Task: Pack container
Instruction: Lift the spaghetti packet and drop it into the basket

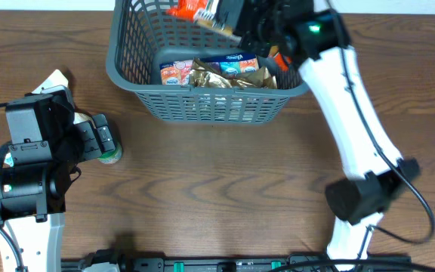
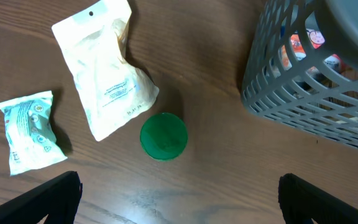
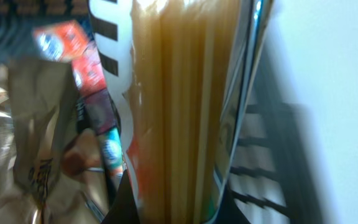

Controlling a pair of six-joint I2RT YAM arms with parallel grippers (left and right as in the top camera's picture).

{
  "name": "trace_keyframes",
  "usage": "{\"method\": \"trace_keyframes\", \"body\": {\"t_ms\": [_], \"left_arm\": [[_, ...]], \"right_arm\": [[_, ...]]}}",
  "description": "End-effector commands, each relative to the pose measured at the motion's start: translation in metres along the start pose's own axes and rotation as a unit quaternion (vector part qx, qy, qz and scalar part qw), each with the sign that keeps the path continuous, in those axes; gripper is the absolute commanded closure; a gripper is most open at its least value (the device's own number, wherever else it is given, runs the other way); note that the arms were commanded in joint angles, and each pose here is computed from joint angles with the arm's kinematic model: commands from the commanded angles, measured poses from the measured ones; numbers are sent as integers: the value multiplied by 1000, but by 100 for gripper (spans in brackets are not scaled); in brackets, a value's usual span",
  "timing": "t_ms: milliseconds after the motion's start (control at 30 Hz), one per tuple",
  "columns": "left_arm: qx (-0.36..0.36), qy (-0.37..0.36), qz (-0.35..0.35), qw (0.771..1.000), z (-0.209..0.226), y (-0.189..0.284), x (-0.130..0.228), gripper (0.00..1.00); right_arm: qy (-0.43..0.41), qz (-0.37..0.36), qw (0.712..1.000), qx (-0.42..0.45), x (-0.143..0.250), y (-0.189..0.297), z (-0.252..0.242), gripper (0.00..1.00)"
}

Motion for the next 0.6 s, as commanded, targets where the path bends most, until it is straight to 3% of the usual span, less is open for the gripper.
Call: {"method": "trace_keyframes", "body": {"t_ms": [0,100,133,200,233,367,567], "left_arm": [[-3,-5,-6,1000,1,3,-3,2],[-3,-5,-6,1000,1,3,-3,2],[-3,-5,-6,1000,1,3,-3,2],[-3,-5,-6,1000,1,3,-3,2],[-3,-5,-6,1000,1,3,-3,2],[-3,-5,-6,1000,1,3,-3,2],[-3,-5,-6,1000,1,3,-4,2]], "right_arm": [[20,-19,999,-41,-1,-23,6,99],[8,8,997,-79,12,-56,16,98],[-2,18,996,-87,17,-65,18,93],[-28,31,994,-98,22,-75,22,52],[-46,36,993,-100,24,-77,22,1],[-88,35,991,-95,18,-59,20,1],[-129,-48,990,0,-11,51,-17,1]]}}
Point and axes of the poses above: each gripper's point midway between its finger pads, its own y axis back along the fingers, its own z axis along the line the jaws close on, x = y × z, the point moved 10 cm from there along y, back along the fingers, and after that the axes turned 7 degrees about -y, right-handed, at the moved point
